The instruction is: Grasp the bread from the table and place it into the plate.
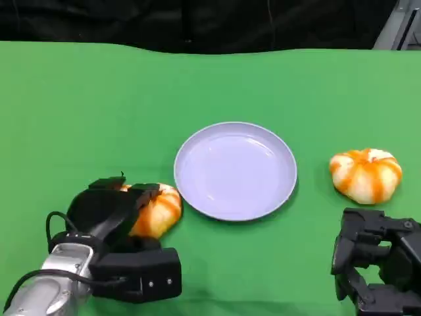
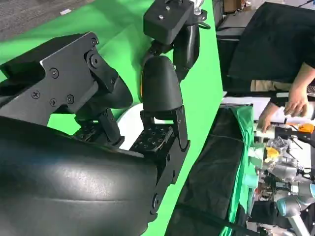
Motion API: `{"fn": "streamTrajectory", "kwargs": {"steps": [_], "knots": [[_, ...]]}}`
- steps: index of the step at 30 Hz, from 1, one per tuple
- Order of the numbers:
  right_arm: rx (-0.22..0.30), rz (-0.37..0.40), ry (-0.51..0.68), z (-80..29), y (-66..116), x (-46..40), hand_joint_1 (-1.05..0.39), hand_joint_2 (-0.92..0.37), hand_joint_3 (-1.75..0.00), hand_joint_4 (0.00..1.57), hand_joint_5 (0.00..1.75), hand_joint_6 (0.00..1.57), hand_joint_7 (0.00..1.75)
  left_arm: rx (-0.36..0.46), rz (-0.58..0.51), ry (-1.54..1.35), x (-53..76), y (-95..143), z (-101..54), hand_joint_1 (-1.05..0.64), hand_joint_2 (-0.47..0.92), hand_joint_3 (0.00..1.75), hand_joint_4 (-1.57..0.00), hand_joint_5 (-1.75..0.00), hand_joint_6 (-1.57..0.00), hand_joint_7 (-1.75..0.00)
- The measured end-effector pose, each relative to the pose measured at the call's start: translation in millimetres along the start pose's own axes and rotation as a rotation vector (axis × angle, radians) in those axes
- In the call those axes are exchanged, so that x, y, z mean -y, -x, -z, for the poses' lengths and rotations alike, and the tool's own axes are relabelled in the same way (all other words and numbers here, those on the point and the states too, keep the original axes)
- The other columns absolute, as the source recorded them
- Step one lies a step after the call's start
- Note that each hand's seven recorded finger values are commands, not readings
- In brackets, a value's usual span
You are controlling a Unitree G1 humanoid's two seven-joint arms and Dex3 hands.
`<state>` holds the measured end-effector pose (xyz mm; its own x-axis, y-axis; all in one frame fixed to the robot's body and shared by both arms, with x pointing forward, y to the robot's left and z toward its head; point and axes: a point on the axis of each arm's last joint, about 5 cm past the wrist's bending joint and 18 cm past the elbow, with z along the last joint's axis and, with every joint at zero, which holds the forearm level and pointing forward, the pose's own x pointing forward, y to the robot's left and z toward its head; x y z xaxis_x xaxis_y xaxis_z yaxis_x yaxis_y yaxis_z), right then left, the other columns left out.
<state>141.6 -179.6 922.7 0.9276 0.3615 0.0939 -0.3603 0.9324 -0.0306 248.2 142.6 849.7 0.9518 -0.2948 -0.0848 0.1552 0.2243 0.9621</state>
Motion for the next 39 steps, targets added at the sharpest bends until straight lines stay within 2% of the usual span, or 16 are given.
{"fn": "streamTrajectory", "kwargs": {"steps": [3,4,7,12,13,14,16,17,18,19,20,22,27,29,34,39], "knots": [[0.000,0.000,0.001,0.0,0.0,0.0,0.03,-0.55,-1.20,0.80,1.75,0.81,1.45,0.017,-0.007,0.007,2.6,1,0.5,-0.54,0.92,0.48,-0.54,-0.09,-0.57,-0.04],[-0.001,0.000,0.001,0.0,0.0,0.0,0.03,-0.55,-1.20,0.80,1.75,0.82,1.45,0.023,-0.009,0.008,2.8,1,0.5,-0.40,0.92,0.39,-0.62,-0.09,-0.62,-0.04],[0.001,0.000,0.002,0.0,0.0,-0.1,0.03,-0.56,-1.20,0.80,1.75,0.81,1.45,0.028,-0.028,0.028,2.9,2,0.7,-0.22,0.92,0.30,-0.76,-0.10,-0.70,-0.05],[-0.002,0.000,0.002,0.4,0.5,-0.4,0.03,-0.55,-1.19,0.80,1.75,0.81,1.45,0.035,-0.068,0.053,3.5,2,1.3,-0.10,0.92,0.21,-0.99,-0.16,-0.88,-0.10],[-0.003,0.001,0.001,0.5,0.7,-0.5,0.03,-0.56,-1.19,0.80,1.75,0.81,1.45,0.040,-0.086,0.062,3.7,2,1.8,-0.08,0.92,0.20,-1.00,-0.46,-1.01,-0.13],[-0.003,0.001,0.001,0.6,0.8,-0.7,0.03,-0.56,-1.19,0.80,1.75,0.81,1.45,0.045,-0.115,0.082,4.2,3,2.8,-0.07,0.92,0.22,-0.90,-0.94,-1.14,-0.17],[-0.005,0.004,0.000,0.8,1.0,-1.1,0.03,-0.56,-1.19,0.80,1.75,0.81,1.46,0.050,-0.181,0.117,4.6,4,6.0,-0.07,0.92,0.29,-0.80,-1.36,-1.19,-0.30],[-0.005,0.004,-0.001,0.9,1.0,-1.5,0.03,-0.56,-1.19,0.80,1.75,0.81,1.46,0.051,-0.202,0.126,4.7,5,7.7,-0.07,0.92,0.33,-0.75,-1.53,-1.09,-0.60],[-0.005,0.003,-0.002,1.0,0.9,-1.8,0.02,-0.56,-1.19,0.80,1.75,0.81,1.46,0.050,-0.216,0.132,4.7,5,9.7,-0.07,0.92,0.35,-0.73,-1.62,-0.99,-0.84],[-0.005,0.003,-0.002,1.1,0.8,-2.2,0.02,-0.56,-1.19,0.80,1.75,0.81,1.46,0.046,-0.221,0.135,4.0,6,11.8,-0.06,0.92,0.34,-0.70,-1.69,-0.86,-1.17],[-0.005,0.003,-0.001,1.1,0.8,-2.4,0.02,-0.56,-1.19,0.80,1.75,0.81,1.46,0.040,-0.230,0.143,2.4,6,13.8,-0.06,0.92,0.33,-0.69,-1.72,-0.80,-1.29],[-0.005,0.003,0.001,1.2,0.8,-2.7,0.02,-0.56,-1.20,0.80,1.74,0.80,1.47,0.018,-0.255,0.158,-2.3,6,18.7,-0.05,0.91,0.32,-0.69,-1.74,-0.76,-1.35],[-0.002,0.002,0.002,1.1,0.8,-2.8,0.01,-0.56,-1.20,0.79,1.75,0.80,1.47,0.007,-0.352,0.138,-24.3,3,26.9,-0.05,0.90,0.34,-0.71,-1.75,-0.79,-1.33],[-0.001,0.002,0.002,1.1,0.7,-2.7,0.02,-0.56,-1.19,0.79,1.75,0.80,1.47,0.007,-0.380,0.131,-30.7,3,27.6,-0.04,0.84,0.47,-0.72,-1.73,-0.84,-1.22],[-0.002,0.001,0.002,1.4,0.7,-2.4,0.04,-0.56,-1.19,0.80,1.75,0.80,1.48,0.045,-0.469,0.135,-50.4,0,21.3,-0.07,0.80,0.57,-0.72,-1.72,-0.86,-1.20],[-0.002,0.005,0.003,4.1,0.0,-1.3,0.04,-0.56,-1.19,0.78,1.75,0.79,1.48,0.156,-0.506,0.181,-68.2,-11,-2.3,-0.08,0.78,0.62,-0.71,-1.75,-0.75,-1.46]]}}
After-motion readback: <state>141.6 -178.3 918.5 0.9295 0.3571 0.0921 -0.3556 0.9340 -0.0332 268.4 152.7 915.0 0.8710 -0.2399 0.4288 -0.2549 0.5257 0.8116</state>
